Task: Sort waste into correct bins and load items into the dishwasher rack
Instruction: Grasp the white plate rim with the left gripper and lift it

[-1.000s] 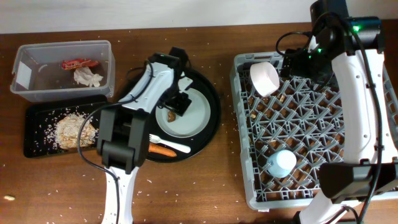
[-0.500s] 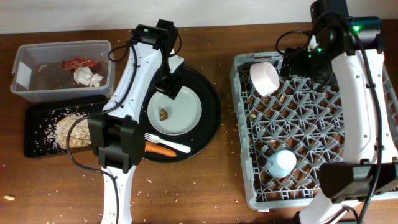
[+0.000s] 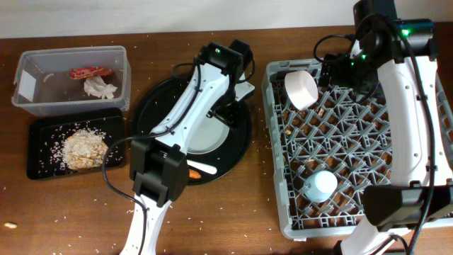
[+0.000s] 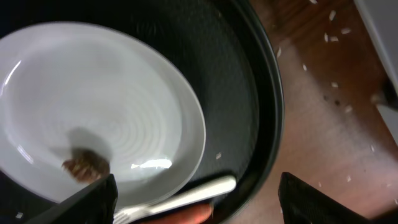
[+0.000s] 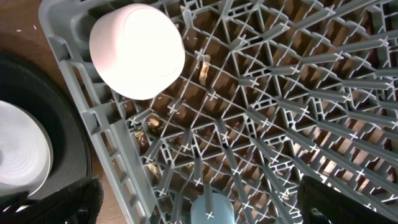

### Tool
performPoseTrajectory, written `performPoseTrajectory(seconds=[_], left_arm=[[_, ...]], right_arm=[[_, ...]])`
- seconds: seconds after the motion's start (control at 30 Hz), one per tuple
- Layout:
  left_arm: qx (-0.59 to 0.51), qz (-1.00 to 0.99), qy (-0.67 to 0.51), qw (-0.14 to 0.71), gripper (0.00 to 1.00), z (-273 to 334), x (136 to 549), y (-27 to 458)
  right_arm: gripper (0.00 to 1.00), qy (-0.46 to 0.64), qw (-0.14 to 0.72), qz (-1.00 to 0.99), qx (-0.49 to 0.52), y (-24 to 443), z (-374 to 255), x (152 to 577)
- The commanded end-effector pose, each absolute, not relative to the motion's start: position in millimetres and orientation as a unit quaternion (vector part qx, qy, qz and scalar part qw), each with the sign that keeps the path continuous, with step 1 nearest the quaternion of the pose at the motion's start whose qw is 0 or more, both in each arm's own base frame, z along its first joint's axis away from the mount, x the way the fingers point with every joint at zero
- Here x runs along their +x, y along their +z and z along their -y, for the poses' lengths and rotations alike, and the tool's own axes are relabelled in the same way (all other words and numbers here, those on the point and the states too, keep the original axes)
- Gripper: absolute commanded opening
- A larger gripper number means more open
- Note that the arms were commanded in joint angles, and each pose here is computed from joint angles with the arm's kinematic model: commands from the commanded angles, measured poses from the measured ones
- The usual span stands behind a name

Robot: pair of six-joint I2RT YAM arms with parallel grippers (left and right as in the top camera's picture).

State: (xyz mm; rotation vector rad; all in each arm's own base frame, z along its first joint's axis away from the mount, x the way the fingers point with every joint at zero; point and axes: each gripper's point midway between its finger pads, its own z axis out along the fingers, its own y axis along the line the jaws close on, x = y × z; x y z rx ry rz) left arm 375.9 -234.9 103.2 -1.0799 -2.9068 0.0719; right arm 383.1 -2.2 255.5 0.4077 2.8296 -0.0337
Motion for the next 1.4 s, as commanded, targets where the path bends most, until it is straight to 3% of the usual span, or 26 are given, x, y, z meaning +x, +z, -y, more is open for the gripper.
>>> performPoseTrajectory(seconds=[0.0, 0.4, 0.43, 0.5, 0.53, 0.7, 0.9, 1.03, 1.37], left_arm=[[-0.341, 0.939, 0.03, 0.023, 0.81, 243.5, 371.6, 85.1], [-0.299, 0.953, 0.0, 0.036, 0.65, 230.2, 366.6, 17.5], [-0.3, 0.953, 0.0, 0.036, 0.6, 230.1, 366.2, 15.0], [-0.3, 0.953, -0.003, 0.033, 0.37, 229.2, 367.5, 14.4], [-0.3, 0.953, -0.008, 0.03, 0.31, 228.1, 369.2, 14.4], [-0.304, 0.952, -0.021, 0.029, 0.28, 223.1, 369.7, 4.4], [-0.311, 0.949, -0.047, 0.032, 0.01, 213.0, 369.5, -1.9], [-0.311, 0.948, -0.049, 0.038, 0.01, 211.2, 366.7, 1.6], [-0.286, 0.954, -0.068, -0.049, 0.01, 203.7, 391.7, 86.7]], right_arm=[[0.99, -0.011, 0.136, -0.981, 0.14, 253.8, 3.7, 382.1], [0.99, -0.011, 0.136, -0.981, 0.14, 253.7, 3.6, 381.9], [0.98, -0.011, 0.136, -0.981, 0.14, 253.7, 3.6, 381.9], [0.98, -0.011, 0.136, -0.981, 0.14, 253.7, 3.6, 381.9], [0.99, -0.011, 0.136, -0.981, 0.141, 253.7, 3.6, 381.9], [0.98, -0.01, 0.136, -0.981, 0.14, 253.7, 3.6, 382.0], [0.98, -0.011, 0.136, -0.981, 0.14, 253.8, 3.7, 382.1], [0.98, -0.011, 0.136, -0.981, 0.14, 253.7, 3.7, 381.9], [0.99, -0.007, 0.155, -0.978, 0.141, 256.5, 3.4, 391.4]])
